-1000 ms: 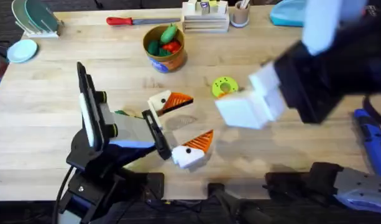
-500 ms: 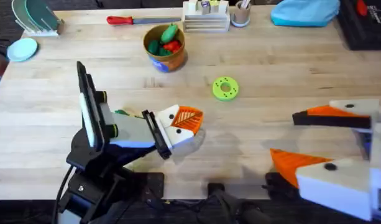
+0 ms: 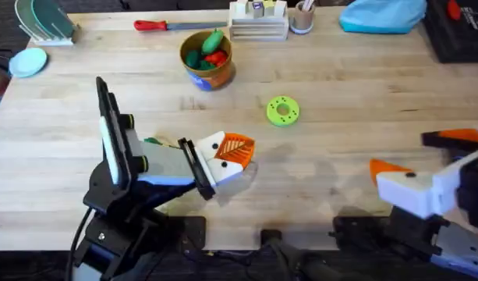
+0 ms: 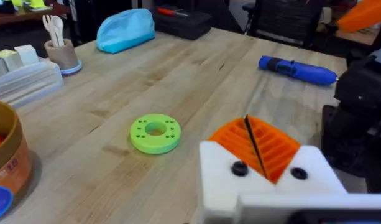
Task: Pick up the gripper from the table and insert it into the empty holder that is missing its gripper. Then pick up a screw, insert it into the mounting hole, and use the screwdriver to tighten it. Finally, clean up the table by picking up the vegetable and placing it into the bucket.
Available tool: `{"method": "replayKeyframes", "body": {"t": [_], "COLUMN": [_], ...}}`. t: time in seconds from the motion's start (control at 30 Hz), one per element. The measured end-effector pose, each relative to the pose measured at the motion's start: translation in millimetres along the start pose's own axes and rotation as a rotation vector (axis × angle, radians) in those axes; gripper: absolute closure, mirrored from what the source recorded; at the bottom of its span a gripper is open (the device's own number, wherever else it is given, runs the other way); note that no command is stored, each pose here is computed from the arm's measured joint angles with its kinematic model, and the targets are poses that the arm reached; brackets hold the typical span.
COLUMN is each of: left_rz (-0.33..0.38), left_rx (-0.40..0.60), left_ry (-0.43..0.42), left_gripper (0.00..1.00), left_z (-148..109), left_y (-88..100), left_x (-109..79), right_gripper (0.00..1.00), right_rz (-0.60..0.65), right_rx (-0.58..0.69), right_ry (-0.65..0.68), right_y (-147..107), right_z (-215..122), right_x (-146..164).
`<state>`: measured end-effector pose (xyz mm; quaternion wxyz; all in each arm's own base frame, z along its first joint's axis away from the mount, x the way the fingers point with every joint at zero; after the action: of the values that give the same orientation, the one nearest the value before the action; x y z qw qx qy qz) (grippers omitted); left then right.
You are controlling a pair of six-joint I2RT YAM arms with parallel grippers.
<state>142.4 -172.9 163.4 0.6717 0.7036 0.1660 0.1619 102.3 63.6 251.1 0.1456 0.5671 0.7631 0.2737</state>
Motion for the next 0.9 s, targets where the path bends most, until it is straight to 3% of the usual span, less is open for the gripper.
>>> {"method": "replayKeyframes", "body": {"t": [0.17,0.33,0.63,0.9], "left_rz": [0.000,0.000,0.000,0.000], "left_rx": [0.000,0.000,0.000,0.000], "left_ry": [0.000,0.000,0.000,0.000], "left_gripper": [0.992,0.992,0.992,0.992], "left_z": [0,0,0,0], "left_y": [0.0,0.0,0.0,0.0], "left_x": [0.0,0.0,0.0,0.0], "right_gripper": [0.009,0.009,0.009,0.010], "right_rz": [0.026,0.093,0.258,0.354], "right_rx": [0.012,-0.027,-0.140,-0.056], "right_ry": [-0.320,-0.522,-0.609,-0.614], "right_y": [-13,-12,11,18], "right_z": [10,15,31,61], "right_x": [-54,-84,-102,-127]}}
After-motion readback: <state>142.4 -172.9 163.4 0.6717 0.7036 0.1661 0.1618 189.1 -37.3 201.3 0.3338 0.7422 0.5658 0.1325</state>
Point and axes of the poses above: each hand's point on the last joint's axis, 136 mm out from that joint toward the fingers, its own z axis out along the fingers, its own x axis along the line the jaws close on, y = z × x, the point moved 1 cm from there along -z, back along the fingers, and after that the axes turned 6 degrees about z, right-handed, at the moved point
